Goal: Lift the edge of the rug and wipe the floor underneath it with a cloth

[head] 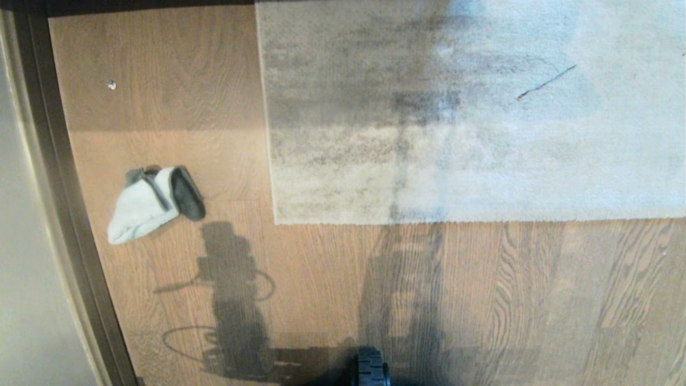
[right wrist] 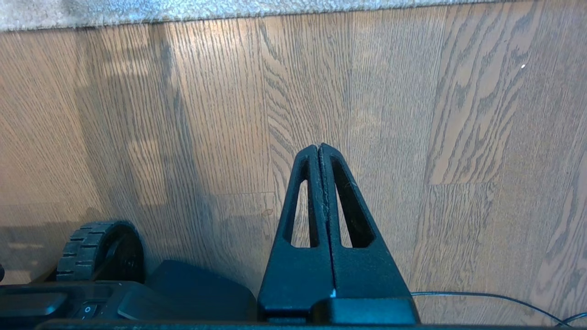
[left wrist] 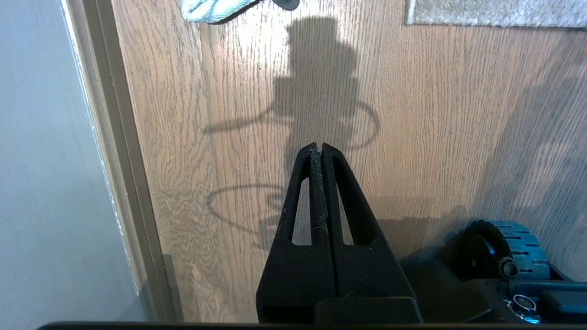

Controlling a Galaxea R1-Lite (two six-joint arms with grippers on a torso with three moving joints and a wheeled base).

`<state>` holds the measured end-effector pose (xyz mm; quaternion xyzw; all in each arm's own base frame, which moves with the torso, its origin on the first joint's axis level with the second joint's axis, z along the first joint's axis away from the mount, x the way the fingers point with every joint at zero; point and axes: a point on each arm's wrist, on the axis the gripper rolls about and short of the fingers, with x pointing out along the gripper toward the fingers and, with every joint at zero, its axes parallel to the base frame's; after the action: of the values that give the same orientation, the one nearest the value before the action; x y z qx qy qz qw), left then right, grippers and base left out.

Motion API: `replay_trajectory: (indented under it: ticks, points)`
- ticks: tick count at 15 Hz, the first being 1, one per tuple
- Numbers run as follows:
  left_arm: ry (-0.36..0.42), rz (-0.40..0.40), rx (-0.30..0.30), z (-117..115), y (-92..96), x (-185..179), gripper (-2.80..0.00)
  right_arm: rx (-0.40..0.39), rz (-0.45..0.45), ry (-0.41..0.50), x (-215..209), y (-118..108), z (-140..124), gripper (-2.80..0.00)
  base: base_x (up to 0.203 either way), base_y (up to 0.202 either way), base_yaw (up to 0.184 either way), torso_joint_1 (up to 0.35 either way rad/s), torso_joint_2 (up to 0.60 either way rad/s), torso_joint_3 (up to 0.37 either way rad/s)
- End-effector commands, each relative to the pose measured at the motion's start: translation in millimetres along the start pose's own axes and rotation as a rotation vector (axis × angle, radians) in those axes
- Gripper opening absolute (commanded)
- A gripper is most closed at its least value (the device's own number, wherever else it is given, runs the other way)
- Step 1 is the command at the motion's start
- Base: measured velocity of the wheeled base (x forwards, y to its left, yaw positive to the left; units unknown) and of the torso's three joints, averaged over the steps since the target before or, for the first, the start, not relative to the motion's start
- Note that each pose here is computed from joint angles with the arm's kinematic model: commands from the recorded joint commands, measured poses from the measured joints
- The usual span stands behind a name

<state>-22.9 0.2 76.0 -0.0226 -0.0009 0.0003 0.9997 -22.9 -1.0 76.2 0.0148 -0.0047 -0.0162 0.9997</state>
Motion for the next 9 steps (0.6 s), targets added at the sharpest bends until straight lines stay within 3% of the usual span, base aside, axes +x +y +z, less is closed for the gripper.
replay_trajectory:
  ticks: [1,9]
  points:
    - [-0.001,0.001,-0.001,0.1,0.0,0.0,-2.80,0.000,0.000,0.000,0.1,0.0,0.2,-2.80,0.000,0.000,0.000,0.000,0.00,0.000]
    - [-0.001,0.001,-0.001,0.0,0.0,0.0,-2.80,0.001,0.000,0.001,0.1,0.0,0.0,-2.80,0.000,0.000,0.000,0.000,0.00,0.000]
